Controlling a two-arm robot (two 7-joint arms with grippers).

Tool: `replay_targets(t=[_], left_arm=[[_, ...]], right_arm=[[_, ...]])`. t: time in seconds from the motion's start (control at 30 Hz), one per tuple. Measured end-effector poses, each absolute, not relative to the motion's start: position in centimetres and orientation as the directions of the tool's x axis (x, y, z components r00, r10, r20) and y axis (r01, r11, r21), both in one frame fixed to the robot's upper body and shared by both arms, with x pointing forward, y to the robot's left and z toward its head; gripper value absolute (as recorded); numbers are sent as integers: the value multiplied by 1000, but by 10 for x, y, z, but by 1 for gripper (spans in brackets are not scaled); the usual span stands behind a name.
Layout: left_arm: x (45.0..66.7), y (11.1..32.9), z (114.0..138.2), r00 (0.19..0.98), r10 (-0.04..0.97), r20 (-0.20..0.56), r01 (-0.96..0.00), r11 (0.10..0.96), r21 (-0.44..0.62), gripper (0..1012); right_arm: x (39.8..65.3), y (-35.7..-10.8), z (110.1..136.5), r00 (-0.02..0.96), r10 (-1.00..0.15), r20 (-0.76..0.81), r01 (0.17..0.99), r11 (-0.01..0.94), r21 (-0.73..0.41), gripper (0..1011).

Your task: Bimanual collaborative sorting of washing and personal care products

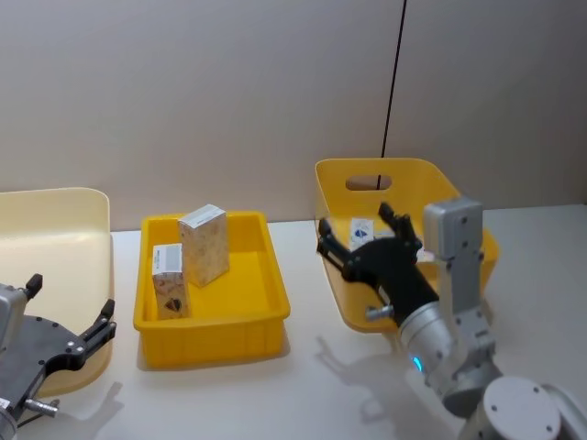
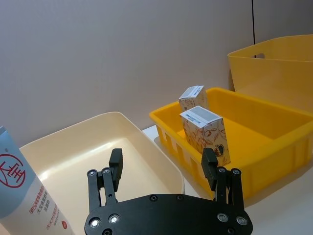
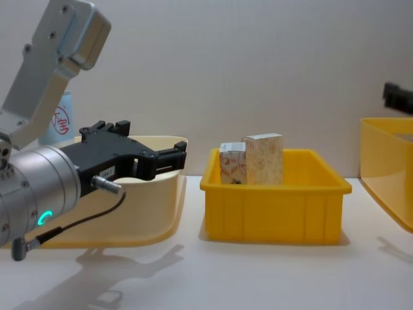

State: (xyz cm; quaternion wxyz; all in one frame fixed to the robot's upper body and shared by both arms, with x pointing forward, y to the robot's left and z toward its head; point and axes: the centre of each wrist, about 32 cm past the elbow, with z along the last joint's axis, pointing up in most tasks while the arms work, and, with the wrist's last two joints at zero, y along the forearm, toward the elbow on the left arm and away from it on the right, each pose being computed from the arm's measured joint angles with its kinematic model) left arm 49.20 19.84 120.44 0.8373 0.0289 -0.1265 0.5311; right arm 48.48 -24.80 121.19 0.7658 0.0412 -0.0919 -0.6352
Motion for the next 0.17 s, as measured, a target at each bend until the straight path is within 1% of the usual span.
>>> replay_targets(t=[0.17], left_arm=[[492,198,1204,404,882,242,-897,434,-86,1003]], right_arm=[[472,-245,1204,227,-971,80,961,237,143,1001]])
